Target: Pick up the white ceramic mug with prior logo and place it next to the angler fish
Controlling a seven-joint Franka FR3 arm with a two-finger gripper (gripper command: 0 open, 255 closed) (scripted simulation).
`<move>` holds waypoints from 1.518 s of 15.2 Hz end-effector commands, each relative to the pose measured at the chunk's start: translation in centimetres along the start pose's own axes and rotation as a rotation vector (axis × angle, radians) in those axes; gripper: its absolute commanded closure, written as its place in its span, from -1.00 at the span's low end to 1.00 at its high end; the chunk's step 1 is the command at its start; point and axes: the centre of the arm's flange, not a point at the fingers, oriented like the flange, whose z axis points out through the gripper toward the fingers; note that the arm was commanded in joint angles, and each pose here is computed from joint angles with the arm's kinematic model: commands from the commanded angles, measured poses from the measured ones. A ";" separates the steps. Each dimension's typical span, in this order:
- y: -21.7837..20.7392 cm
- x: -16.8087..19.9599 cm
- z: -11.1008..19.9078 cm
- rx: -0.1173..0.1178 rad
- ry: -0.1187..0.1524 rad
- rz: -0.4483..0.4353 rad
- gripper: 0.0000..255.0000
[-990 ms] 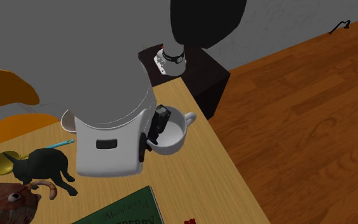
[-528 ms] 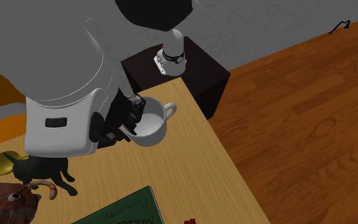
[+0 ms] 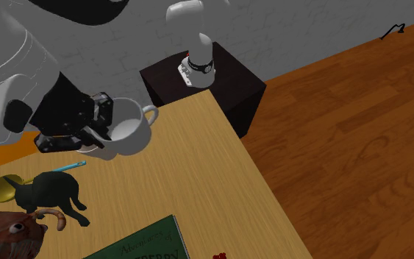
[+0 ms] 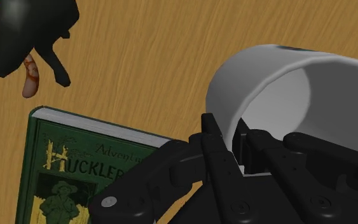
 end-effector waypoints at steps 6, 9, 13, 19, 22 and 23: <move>3.8 -8.6 -0.3 0.000 0.000 -0.002 1.00; 5.4 -12.2 -0.5 0.000 0.000 -0.002 1.00; 7.6 -17.0 -0.7 0.000 0.000 -0.002 1.00; 10.9 -24.2 -1.0 0.000 0.000 -0.002 1.00; 12.5 -27.9 -1.2 0.000 0.000 -0.002 1.00; 12.6 -27.9 -0.7 0.000 0.000 -0.002 1.00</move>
